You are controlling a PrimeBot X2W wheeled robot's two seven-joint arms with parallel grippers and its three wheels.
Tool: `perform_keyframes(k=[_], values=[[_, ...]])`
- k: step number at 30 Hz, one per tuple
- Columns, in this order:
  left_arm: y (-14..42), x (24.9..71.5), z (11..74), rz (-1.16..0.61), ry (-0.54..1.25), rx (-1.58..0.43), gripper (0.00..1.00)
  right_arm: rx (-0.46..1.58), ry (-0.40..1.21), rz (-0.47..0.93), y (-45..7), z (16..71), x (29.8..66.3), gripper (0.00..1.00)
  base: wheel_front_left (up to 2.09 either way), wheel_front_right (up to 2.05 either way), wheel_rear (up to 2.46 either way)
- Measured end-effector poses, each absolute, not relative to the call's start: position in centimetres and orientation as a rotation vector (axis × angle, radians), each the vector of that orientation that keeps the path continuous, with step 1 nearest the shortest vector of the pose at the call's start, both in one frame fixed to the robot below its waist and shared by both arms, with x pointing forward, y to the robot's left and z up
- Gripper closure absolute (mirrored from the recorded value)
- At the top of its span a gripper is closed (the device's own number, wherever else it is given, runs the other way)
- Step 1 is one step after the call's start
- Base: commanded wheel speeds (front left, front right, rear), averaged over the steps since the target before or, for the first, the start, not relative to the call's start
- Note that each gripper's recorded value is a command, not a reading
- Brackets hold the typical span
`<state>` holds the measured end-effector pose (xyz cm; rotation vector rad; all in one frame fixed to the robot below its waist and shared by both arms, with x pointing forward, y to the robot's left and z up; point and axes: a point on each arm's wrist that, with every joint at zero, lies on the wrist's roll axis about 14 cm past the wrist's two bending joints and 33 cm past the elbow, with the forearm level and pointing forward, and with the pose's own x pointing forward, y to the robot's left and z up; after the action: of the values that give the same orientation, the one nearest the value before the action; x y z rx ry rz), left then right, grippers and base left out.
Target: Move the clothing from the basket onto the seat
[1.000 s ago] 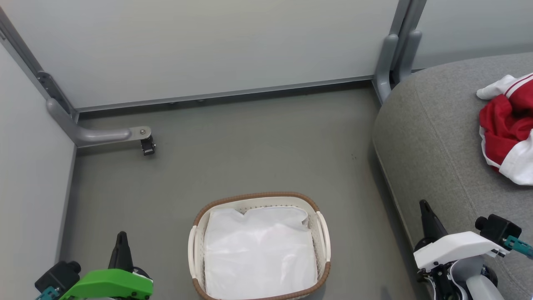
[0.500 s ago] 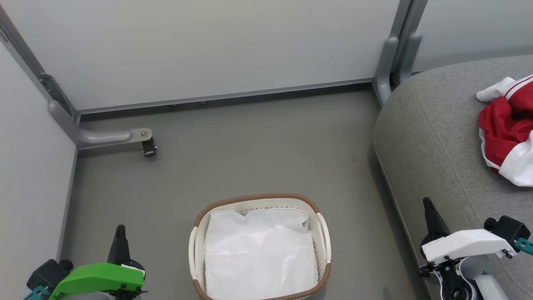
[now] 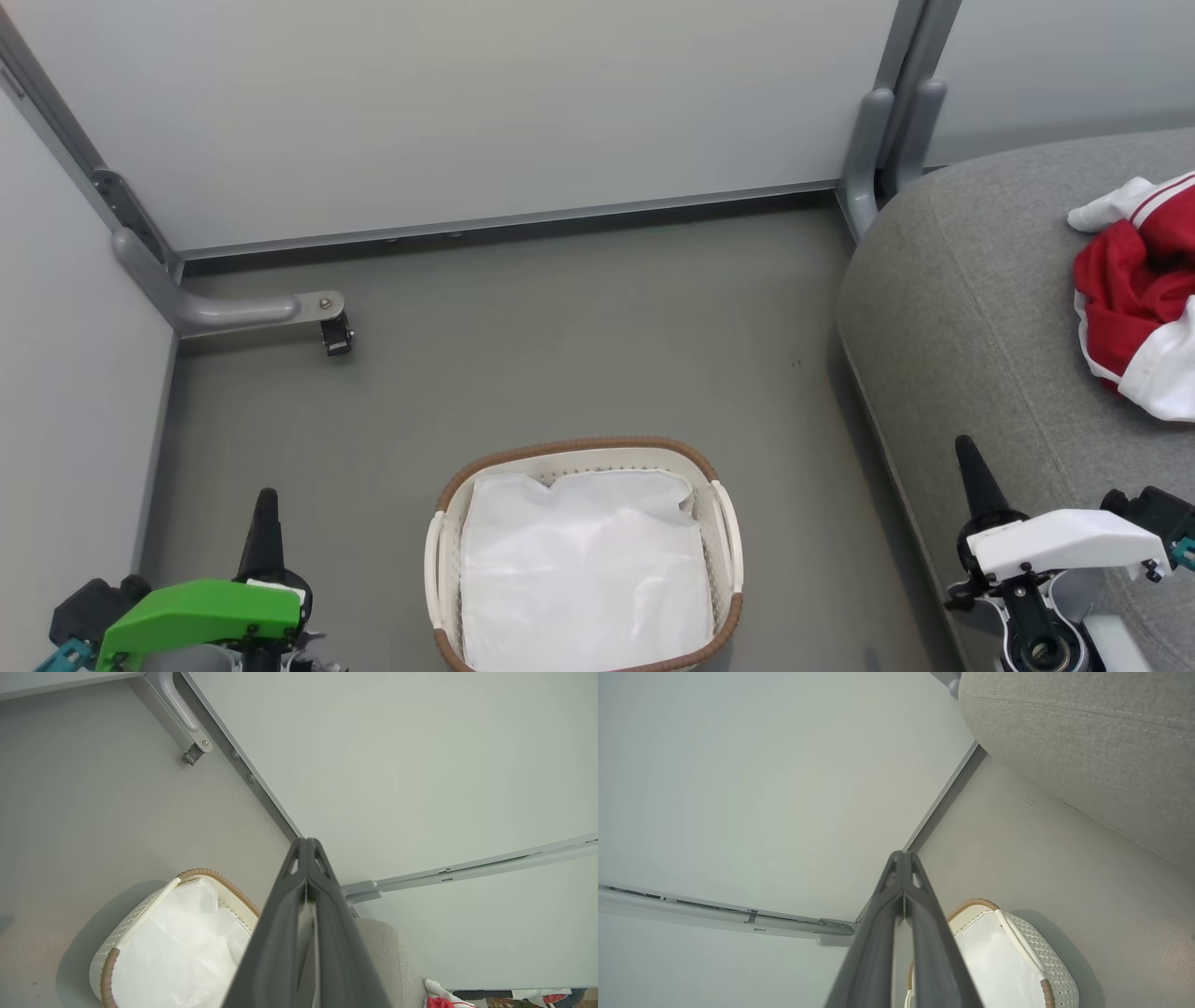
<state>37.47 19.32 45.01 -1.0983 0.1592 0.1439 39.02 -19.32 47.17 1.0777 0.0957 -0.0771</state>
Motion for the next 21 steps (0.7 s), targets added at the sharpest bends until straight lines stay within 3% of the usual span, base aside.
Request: perform_keyframes(k=[21], values=[[19.5,38.0,46.7,0.112,0.114,-1.293,1.00,1.276,0.067,-0.065,-19.6,48.2,39.0,1.00,0.00,0.00,0.00]])
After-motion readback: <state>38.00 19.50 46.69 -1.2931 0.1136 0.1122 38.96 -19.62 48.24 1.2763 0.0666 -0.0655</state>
